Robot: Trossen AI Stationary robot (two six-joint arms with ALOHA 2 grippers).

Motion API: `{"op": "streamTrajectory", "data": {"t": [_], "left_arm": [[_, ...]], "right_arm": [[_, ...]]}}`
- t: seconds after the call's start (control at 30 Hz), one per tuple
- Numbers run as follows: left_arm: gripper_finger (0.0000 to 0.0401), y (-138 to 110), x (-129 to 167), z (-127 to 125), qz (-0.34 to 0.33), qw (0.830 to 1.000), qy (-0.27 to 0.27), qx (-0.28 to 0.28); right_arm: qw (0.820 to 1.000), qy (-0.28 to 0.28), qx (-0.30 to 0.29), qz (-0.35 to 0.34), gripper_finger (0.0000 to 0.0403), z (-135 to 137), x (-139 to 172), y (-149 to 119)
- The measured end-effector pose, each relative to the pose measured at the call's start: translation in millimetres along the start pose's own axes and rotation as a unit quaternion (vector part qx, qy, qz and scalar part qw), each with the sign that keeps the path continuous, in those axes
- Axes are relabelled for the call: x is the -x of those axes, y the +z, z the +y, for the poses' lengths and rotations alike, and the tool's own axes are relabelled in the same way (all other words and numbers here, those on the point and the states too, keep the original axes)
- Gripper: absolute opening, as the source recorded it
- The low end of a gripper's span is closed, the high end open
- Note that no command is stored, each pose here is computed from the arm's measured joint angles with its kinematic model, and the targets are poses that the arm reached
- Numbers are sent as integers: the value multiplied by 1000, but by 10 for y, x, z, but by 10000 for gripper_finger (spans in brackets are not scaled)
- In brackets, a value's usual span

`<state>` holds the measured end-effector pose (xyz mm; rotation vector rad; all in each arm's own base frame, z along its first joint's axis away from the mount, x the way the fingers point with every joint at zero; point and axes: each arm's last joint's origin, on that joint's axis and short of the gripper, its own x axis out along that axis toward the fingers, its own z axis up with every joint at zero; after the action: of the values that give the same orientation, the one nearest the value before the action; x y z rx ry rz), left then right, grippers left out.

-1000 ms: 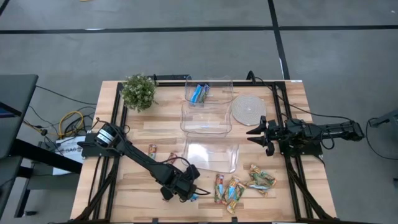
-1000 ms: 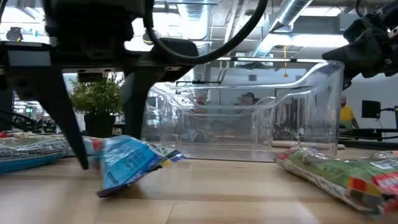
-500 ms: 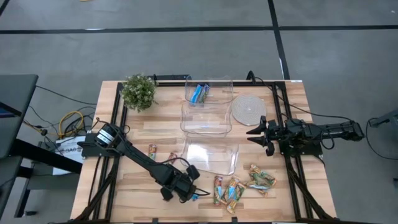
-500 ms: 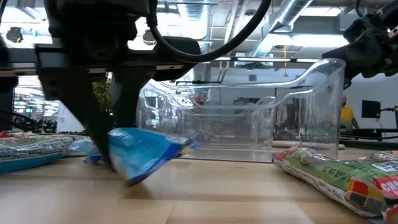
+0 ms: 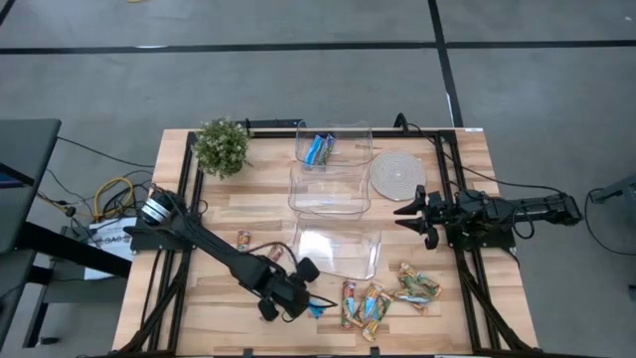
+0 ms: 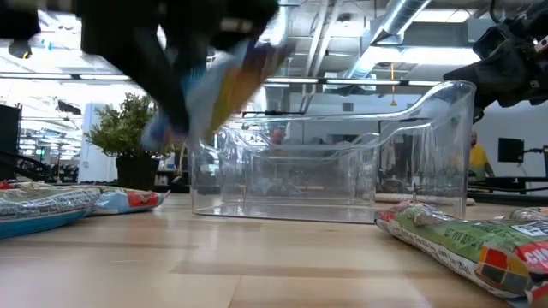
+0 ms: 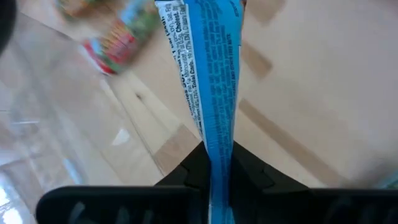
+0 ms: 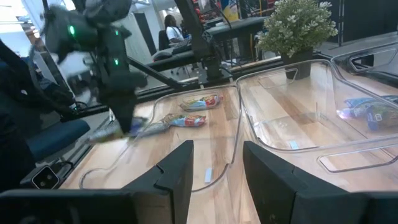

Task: Pick and place Granola Bars by type
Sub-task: Put the blue granola bar into the top transparent bin

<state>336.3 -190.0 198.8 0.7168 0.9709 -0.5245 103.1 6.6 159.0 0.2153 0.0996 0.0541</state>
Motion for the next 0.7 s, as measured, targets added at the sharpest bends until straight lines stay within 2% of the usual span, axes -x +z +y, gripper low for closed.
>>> {"op": "streamTrajectory", "data": {"t": [0.23, 0.5, 0.7], "left_arm": [[30, 101, 496, 131, -82, 993, 2, 83], [29, 152, 1027, 319, -166, 972, 27, 161], [29, 105, 1383, 404, -200, 955, 72, 206]], "right_arm": [[1000, 0, 0, 0, 134, 0, 0, -1], [1000, 0, 0, 0, 134, 0, 0, 0], [1000, 0, 0, 0, 133, 0, 0, 0]]}}
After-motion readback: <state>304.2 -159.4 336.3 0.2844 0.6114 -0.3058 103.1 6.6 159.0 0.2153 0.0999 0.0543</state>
